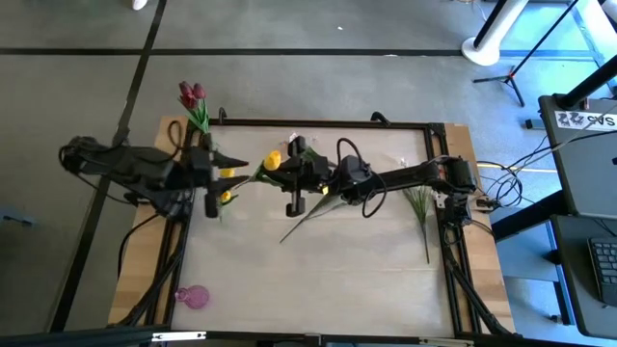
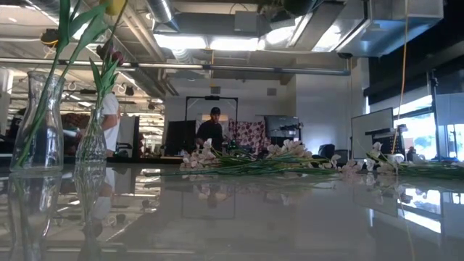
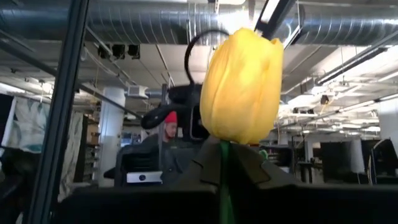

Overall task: Sort flowers into vase by color
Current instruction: Put the yellow flower into the bottom transparent vase

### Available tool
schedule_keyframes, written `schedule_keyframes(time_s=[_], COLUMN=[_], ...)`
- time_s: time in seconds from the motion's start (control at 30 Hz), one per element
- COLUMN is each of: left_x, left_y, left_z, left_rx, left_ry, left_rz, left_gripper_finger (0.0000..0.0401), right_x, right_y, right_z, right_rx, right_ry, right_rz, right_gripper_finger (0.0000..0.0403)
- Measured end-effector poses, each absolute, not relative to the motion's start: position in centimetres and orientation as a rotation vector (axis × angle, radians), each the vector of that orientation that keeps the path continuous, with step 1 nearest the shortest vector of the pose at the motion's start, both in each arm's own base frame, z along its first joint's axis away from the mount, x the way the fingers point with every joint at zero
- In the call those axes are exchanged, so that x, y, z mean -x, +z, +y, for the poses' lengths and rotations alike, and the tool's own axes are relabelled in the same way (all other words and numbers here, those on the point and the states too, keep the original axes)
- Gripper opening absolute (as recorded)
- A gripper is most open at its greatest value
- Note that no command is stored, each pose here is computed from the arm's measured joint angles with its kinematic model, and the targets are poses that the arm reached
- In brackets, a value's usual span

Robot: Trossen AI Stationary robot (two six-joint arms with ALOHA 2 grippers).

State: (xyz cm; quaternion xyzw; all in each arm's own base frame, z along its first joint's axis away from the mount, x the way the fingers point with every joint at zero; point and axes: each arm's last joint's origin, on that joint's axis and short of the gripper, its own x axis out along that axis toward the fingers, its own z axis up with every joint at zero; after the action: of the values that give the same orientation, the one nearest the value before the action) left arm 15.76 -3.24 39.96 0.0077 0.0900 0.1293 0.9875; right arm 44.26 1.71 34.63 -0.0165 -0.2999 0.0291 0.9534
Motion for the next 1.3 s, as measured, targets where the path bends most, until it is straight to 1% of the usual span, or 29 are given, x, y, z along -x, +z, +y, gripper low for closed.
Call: schedule_keyframes(time_s=[0.13, 0.23, 0.5, 0.57, 0.63, 0.7, 0.87, 0.9, 0.97, 1.07, 1.2, 1.3], left_x=[-17.6, -18.3, -18.5, -18.5, -18.5, -18.8, -19.7, -19.9, -20.1, -19.6, -17.3, -14.8], left_y=[39.2, 39.2, 39.1, 39.1, 39.1, 39.0, 38.6, 38.6, 38.7, 38.9, 39.8, 40.6], left_z=[-2.6, -2.5, -2.2, -2.1, -2.1, -2.2, -2.4, -2.4, -2.6, -2.8, -3.0, -3.0], left_rx=[-0.012, -0.003, -0.008, -0.007, -0.008, -0.008, -0.012, -0.012, -0.026, -0.032, -0.035, -0.030], left_ry=[0.250, 0.245, 0.256, 0.259, 0.259, 0.255, 0.252, 0.252, 0.246, 0.254, 0.280, 0.283], left_rz=[0.235, 0.219, 0.224, 0.225, 0.226, 0.230, 0.239, 0.236, 0.223, 0.209, 0.174, 0.137], left_gripper_finger=[0.0148, 0.0148, 0.0148, 0.0142, 0.0127, 0.0104, 0.0020, 0.0012, 0.0011, 0.0009, 0.0005, 0.0005], right_x=[-44.5, -44.6, -44.7, -44.7, -44.7, -44.7, -44.8, -44.8, -44.8, -44.7, -43.8, -43.0], right_y=[34.3, 34.2, 34.0, 34.0, 34.0, 33.9, 33.8, 33.8, 33.8, 33.8, 35.4, 36.5], right_z=[1.4, 1.4, 1.4, 1.4, 1.4, 1.4, 1.4, 1.3, 1.4, 1.4, 1.5, 1.5], right_rx=[0.037, 0.052, 0.053, 0.053, 0.053, 0.053, 0.051, 0.049, 0.046, 0.068, 0.075, 0.080], right_ry=[0.044, 0.022, 0.021, 0.019, 0.018, 0.018, 0.010, 0.004, -0.016, -0.012, 0.014, 0.035], right_rz=[-0.571, -0.550, -0.536, -0.536, -0.531, -0.521, -0.505, -0.504, -0.496, -0.476, -0.445, -0.399], right_gripper_finger=[0.0009, 0.0009, 0.0009, 0.0009, 0.0010, 0.0010, 0.0016, 0.0022, 0.0044, 0.0093, 0.0165, 0.0210])
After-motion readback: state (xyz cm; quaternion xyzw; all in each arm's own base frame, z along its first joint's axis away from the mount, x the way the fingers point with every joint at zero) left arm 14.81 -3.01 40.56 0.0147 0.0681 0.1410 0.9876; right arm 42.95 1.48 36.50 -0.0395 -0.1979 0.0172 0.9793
